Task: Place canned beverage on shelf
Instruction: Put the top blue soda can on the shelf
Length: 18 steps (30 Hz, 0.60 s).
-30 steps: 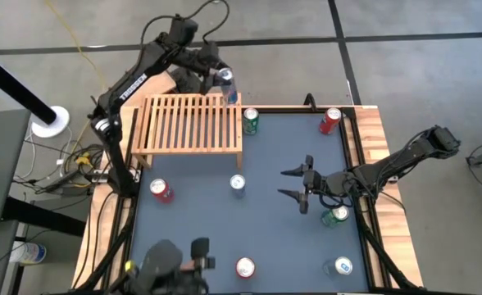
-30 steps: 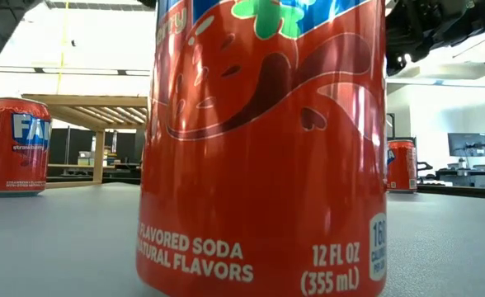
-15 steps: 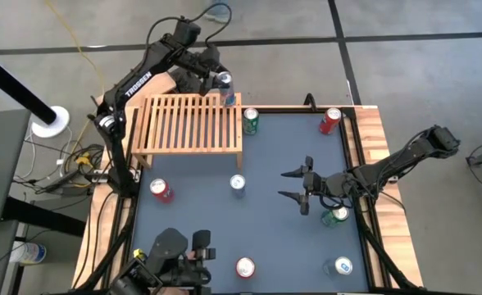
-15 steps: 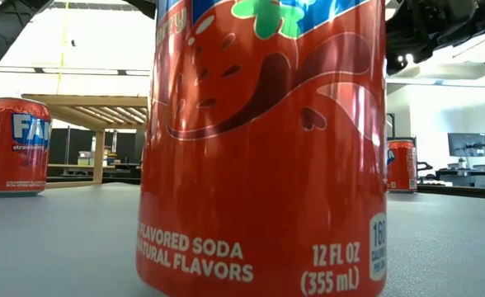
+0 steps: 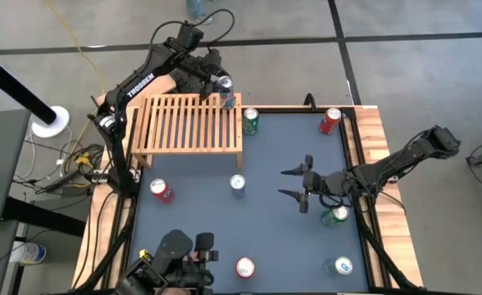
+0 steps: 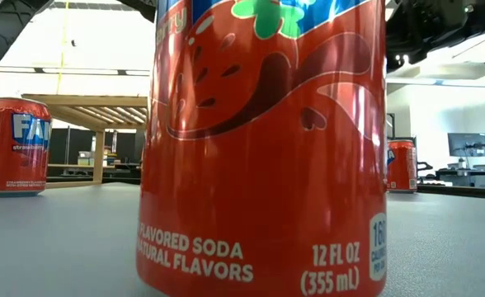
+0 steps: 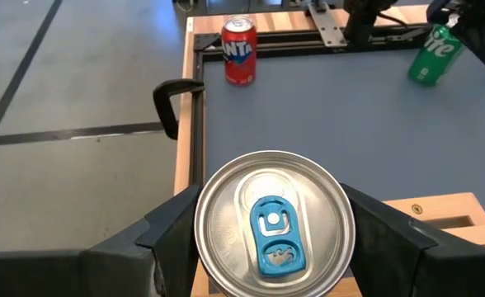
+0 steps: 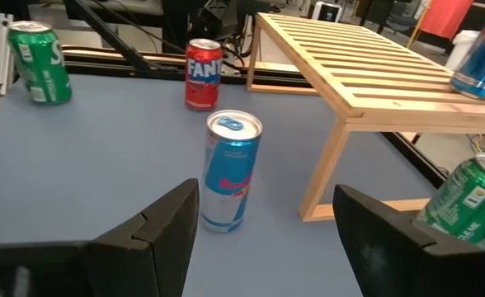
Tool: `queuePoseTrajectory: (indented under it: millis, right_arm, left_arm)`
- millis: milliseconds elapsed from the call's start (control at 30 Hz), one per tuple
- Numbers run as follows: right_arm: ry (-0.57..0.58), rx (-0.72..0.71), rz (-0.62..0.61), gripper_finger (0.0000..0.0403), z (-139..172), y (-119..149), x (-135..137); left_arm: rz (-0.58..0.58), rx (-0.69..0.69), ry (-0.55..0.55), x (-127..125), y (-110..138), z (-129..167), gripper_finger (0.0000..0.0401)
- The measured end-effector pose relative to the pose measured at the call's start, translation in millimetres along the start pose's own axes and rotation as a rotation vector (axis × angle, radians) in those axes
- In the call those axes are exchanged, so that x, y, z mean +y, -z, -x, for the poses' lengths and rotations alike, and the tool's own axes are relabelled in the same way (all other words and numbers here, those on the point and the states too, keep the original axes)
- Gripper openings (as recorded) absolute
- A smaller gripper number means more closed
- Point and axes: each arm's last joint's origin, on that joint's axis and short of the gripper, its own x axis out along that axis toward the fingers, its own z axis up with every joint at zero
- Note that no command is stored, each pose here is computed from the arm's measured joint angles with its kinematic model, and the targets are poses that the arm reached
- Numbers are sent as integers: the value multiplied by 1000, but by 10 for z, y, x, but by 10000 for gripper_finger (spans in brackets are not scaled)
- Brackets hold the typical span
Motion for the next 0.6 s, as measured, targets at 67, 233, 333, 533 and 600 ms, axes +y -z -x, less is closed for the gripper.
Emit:
queuePoseTrajectory:
  millis: [67,233,333,533,600]
  right_arm:
    - [6,1,-1,276,-6,0,-11]
    - [10,3,1,276,-11,1,-21]
    - [11,3,0,276,-10,1,-21]
    - [11,4,-1,276,-11,2,-21]
    - [11,3,-2,276,-10,2,-21]
  left_arm:
    - [-1,2,1,-9,-6,-10,234]
    - [-4,16,-20,-13,-10,-14,251]
    - [-7,23,-28,-12,-7,-13,268]
    - [-5,24,-27,-12,-5,-15,290]
    - [-11,23,-27,-12,-5,-15,291]
